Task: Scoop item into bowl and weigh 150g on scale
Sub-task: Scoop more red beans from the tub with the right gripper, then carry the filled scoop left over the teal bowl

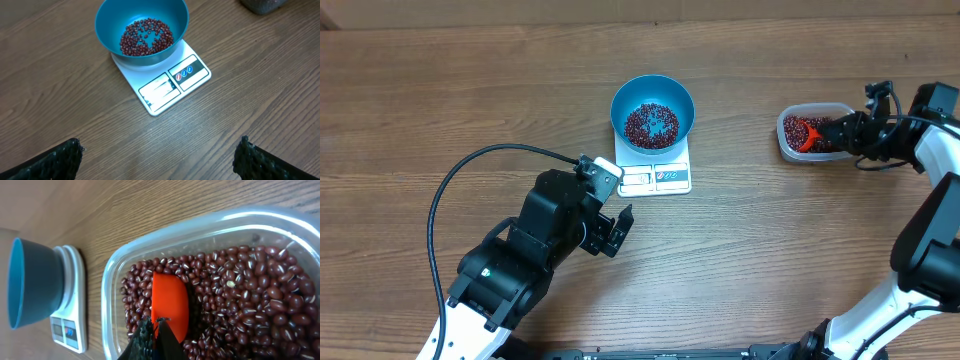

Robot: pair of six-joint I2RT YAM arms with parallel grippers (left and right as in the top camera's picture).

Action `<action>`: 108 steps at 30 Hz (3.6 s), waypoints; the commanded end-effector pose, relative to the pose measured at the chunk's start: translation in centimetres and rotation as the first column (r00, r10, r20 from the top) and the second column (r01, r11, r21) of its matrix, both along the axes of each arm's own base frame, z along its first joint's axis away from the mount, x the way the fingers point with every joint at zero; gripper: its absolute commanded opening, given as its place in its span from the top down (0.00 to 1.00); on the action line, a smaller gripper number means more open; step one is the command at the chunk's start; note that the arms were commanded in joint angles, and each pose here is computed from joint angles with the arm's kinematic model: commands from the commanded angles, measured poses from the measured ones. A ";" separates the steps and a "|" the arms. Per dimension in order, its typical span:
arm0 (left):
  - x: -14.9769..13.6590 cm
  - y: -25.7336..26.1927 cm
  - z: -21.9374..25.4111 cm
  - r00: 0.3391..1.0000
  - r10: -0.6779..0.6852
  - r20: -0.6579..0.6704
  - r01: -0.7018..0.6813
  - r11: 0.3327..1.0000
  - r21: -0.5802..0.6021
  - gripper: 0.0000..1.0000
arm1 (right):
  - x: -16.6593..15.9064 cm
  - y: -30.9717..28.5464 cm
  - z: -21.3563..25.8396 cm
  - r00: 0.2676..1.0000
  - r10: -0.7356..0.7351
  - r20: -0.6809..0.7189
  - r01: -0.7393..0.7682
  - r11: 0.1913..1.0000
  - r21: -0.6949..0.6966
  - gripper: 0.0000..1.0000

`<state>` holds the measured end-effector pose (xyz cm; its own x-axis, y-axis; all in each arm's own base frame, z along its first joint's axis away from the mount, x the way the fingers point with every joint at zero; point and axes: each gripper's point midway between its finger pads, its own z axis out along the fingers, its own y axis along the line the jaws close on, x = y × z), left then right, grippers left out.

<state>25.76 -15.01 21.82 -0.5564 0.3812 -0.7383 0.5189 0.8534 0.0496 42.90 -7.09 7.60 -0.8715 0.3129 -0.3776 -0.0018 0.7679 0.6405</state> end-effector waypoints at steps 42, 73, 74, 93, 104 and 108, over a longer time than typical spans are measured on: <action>0.1 0.3 -0.1 1.000 -0.003 0.010 0.003 1.000 0.016 0.00 | -1.8 -3.0 5.4 0.975 -0.095 0.201 -0.003 0.900 0.435 0.96; 0.1 0.3 -0.1 1.000 -0.003 0.010 0.003 1.000 0.016 0.00 | -1.3 3.5 8.7 0.965 0.028 0.259 -0.182 0.785 0.593 0.96; 0.1 0.2 -0.1 1.000 -0.004 0.010 0.004 1.000 0.016 0.01 | -1.2 4.2 8.8 0.964 0.045 0.261 -0.197 0.782 0.591 0.96; 0.1 0.3 -0.1 1.000 -0.003 0.010 0.003 1.000 0.016 0.00 | 1.1 12.8 9.0 0.942 0.232 0.241 -0.331 0.751 0.571 0.96; 0.1 0.3 -0.1 1.000 -0.003 0.010 0.003 1.000 0.016 0.01 | 2.5 17.8 9.4 0.923 0.299 0.242 -0.384 0.753 0.535 0.96; 0.1 0.3 -0.1 1.000 -0.003 0.010 0.003 1.000 0.016 0.00 | 2.8 19.3 9.6 0.917 0.314 0.247 -0.399 0.754 0.522 0.96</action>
<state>25.76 -15.01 21.82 -0.5564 0.3812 -0.7383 0.5189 0.8534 0.0496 45.52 11.33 17.75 -0.8930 0.1795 -0.4127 -0.3743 0.2132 0.9025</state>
